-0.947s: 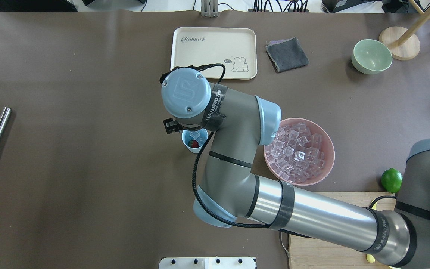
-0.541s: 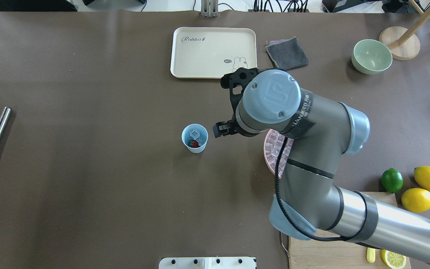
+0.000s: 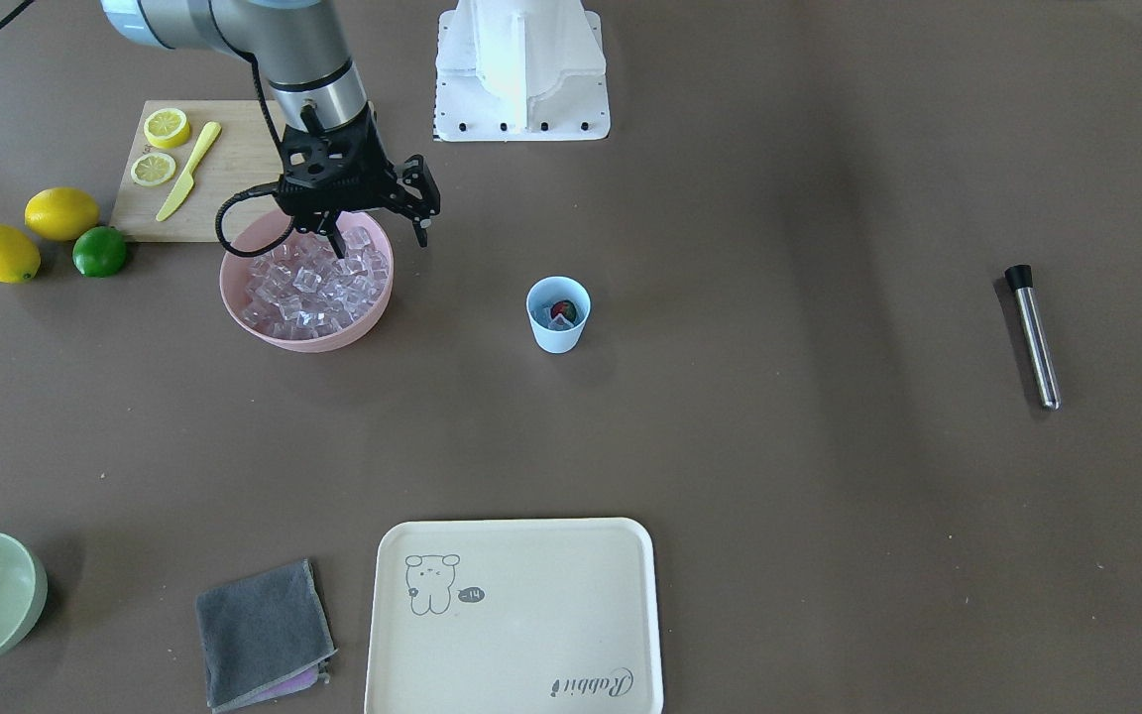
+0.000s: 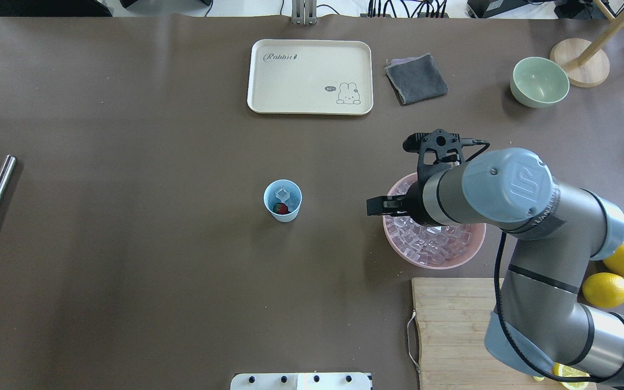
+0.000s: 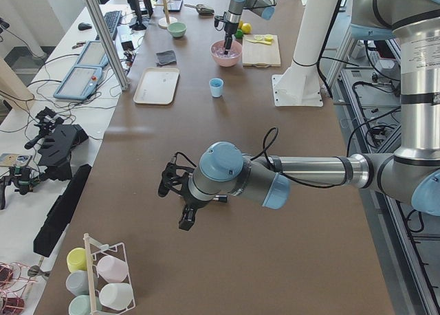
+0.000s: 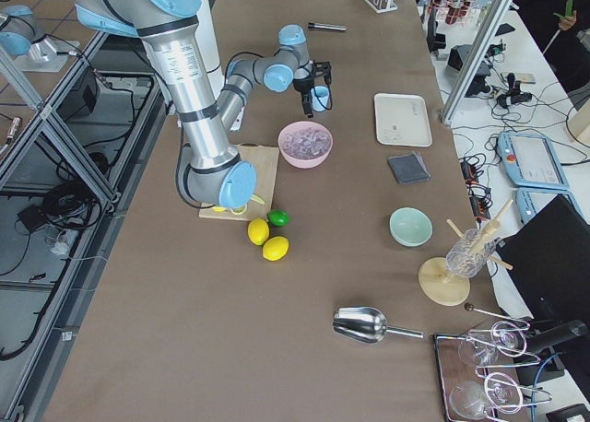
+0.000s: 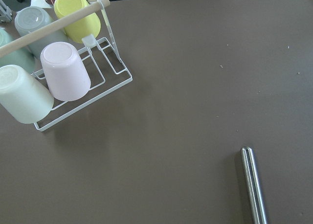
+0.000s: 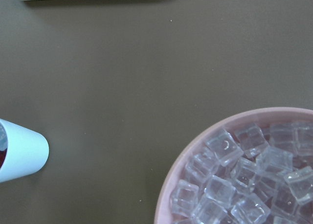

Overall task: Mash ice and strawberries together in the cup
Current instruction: 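Move the right gripper back into the pink bowl of ice, then lower the right gripper into the ice and close on a cube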

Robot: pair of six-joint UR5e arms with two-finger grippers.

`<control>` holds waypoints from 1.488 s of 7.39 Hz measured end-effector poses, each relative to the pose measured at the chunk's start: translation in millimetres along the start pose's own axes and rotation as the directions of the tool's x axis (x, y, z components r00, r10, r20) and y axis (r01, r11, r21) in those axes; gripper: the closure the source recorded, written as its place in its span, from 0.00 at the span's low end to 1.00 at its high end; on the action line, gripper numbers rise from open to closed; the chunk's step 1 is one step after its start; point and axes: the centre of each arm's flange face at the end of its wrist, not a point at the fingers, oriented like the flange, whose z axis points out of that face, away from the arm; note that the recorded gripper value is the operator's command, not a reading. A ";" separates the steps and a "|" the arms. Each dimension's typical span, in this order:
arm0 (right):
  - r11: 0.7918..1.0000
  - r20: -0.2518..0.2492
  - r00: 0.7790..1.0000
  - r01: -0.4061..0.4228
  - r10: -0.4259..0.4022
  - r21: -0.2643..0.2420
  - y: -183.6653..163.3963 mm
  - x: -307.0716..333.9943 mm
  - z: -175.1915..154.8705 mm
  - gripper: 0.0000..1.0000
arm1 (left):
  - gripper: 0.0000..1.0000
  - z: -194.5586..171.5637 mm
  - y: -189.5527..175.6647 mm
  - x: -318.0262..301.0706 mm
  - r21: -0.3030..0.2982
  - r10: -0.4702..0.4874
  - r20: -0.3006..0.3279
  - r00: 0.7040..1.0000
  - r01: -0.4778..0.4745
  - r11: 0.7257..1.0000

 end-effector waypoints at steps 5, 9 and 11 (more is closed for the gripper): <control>0.984 0.051 0.983 -0.172 0.174 -0.049 32.5 43.5 -5.2 0.06 | 0.02 -0.9 -1.6 1.8 0.003 0.005 0.000 1.000 -0.005 1.000; 0.950 0.032 0.951 -0.306 0.308 -0.068 54.0 28.5 13.9 0.08 | 0.02 -0.8 -0.4 1.9 0.003 0.006 -0.001 1.000 -0.006 1.000; 0.946 0.030 0.948 -0.316 0.318 -0.070 56.3 25.8 18.7 0.10 | 0.02 -0.4 0.6 1.4 0.002 0.005 -0.001 1.000 -0.005 1.000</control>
